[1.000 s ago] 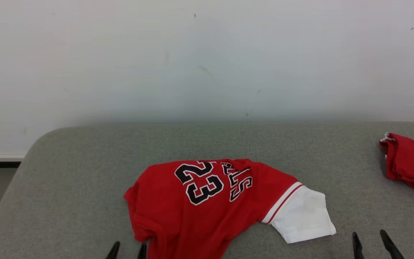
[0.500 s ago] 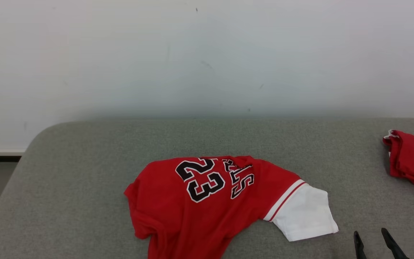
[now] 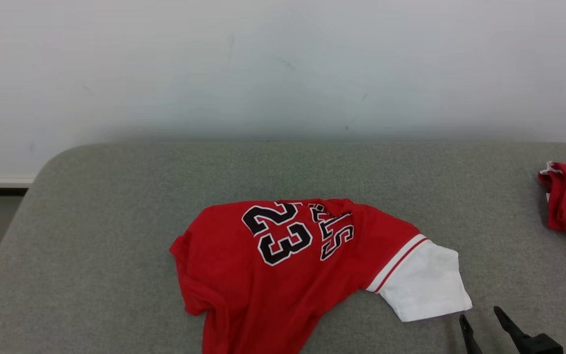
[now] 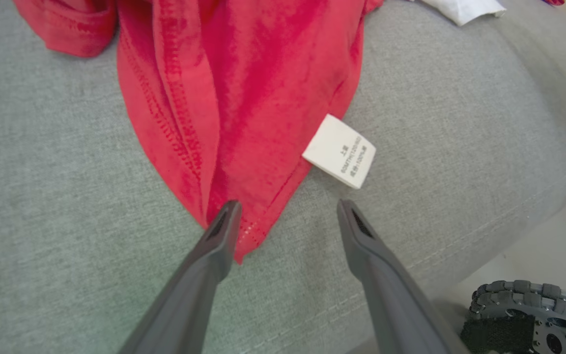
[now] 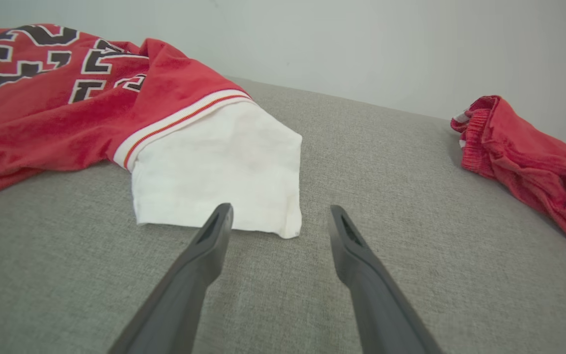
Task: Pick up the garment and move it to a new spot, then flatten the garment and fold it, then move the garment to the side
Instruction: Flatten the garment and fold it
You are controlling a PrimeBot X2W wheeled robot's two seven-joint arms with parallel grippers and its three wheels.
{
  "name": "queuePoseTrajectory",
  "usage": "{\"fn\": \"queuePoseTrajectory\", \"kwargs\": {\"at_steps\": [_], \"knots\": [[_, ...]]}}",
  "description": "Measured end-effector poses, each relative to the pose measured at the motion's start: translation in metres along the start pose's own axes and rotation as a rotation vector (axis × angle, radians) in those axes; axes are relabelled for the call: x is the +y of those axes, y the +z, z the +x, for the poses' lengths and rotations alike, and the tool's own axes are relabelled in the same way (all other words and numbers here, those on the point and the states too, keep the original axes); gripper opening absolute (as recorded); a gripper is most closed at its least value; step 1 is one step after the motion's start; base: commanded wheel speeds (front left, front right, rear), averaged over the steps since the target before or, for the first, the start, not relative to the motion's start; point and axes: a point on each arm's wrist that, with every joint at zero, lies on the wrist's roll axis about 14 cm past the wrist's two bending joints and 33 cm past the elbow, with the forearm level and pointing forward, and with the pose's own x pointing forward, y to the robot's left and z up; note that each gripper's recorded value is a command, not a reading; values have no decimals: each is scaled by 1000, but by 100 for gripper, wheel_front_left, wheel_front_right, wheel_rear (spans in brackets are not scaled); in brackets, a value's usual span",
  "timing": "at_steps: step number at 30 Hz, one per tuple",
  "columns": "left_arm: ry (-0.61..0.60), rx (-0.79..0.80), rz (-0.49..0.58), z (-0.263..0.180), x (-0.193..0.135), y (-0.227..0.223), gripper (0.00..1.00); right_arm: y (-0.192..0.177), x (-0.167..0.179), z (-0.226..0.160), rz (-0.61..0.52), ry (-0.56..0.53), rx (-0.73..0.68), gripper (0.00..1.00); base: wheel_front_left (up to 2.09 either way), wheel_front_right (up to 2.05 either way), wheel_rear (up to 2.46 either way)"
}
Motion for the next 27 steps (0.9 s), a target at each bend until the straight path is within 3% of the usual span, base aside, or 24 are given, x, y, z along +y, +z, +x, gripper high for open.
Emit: {"fn": "queuePoseTrajectory", "kwargs": {"at_steps": [27], "knots": [[54,24,8,28,38,-3,100,-43,11,76,-7,75,273,100,0,0,0]]}}
